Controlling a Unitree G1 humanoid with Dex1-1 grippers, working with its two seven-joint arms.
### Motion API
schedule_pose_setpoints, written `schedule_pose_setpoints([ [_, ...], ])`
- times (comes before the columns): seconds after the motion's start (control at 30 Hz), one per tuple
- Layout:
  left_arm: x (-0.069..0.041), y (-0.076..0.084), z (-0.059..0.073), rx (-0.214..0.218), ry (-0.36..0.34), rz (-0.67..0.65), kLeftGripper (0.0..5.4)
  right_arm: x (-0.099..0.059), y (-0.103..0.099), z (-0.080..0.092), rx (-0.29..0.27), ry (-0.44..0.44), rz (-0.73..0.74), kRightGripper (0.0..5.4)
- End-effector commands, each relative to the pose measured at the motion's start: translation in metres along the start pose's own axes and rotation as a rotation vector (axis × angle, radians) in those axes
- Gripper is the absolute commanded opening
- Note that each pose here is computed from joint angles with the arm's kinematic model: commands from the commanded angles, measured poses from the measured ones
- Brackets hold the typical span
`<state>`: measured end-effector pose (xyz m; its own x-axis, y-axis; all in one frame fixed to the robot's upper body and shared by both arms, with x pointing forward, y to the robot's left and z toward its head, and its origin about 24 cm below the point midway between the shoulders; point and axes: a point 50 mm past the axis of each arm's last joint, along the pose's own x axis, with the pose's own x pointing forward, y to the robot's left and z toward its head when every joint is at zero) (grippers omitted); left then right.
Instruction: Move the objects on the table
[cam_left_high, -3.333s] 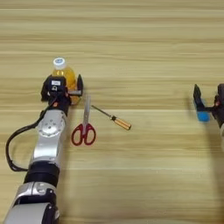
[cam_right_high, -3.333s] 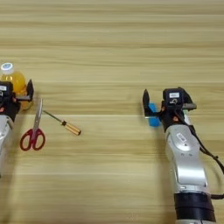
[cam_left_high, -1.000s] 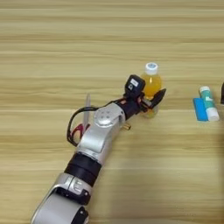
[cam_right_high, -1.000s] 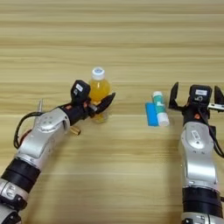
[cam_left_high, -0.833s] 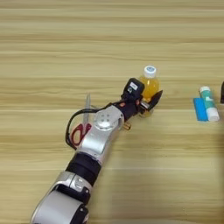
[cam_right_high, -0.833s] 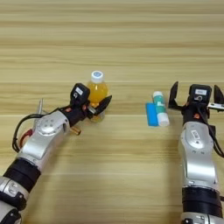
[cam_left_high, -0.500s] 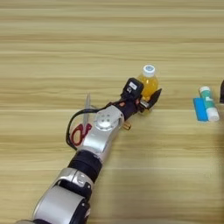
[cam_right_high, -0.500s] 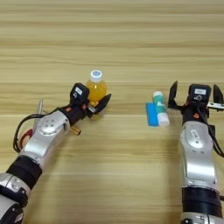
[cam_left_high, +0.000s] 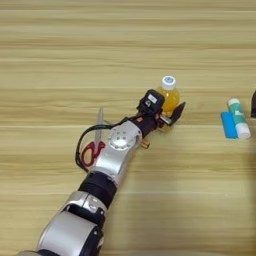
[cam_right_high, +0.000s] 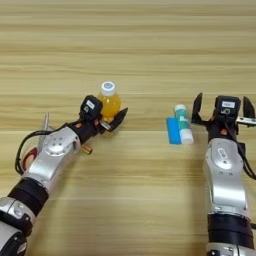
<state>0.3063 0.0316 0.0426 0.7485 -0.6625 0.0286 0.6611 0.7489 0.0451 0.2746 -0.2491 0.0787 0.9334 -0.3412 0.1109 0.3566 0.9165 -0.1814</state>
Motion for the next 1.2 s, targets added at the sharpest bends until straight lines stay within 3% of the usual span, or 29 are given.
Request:
schedule_pose_setpoints([
  [0.03,-0.007,0.001,-0.001,0.020,0.016,-0.020,4.58,0.000,0.004,0.003,0.001,-0.002,-0.004,5.40],
  [0.33,-0.020,0.005,-0.001,0.021,0.036,-0.036,5.37,0.000,0.007,0.003,0.002,-0.003,-0.006,5.40],
  [0.87,-0.050,0.008,0.005,0.025,0.062,-0.076,5.37,0.001,0.008,0.004,0.002,-0.004,-0.008,5.40],
  [1.2,-0.075,0.033,0.012,0.046,0.071,-0.014,5.37,0.002,0.010,0.005,0.001,-0.008,-0.008,5.40],
])
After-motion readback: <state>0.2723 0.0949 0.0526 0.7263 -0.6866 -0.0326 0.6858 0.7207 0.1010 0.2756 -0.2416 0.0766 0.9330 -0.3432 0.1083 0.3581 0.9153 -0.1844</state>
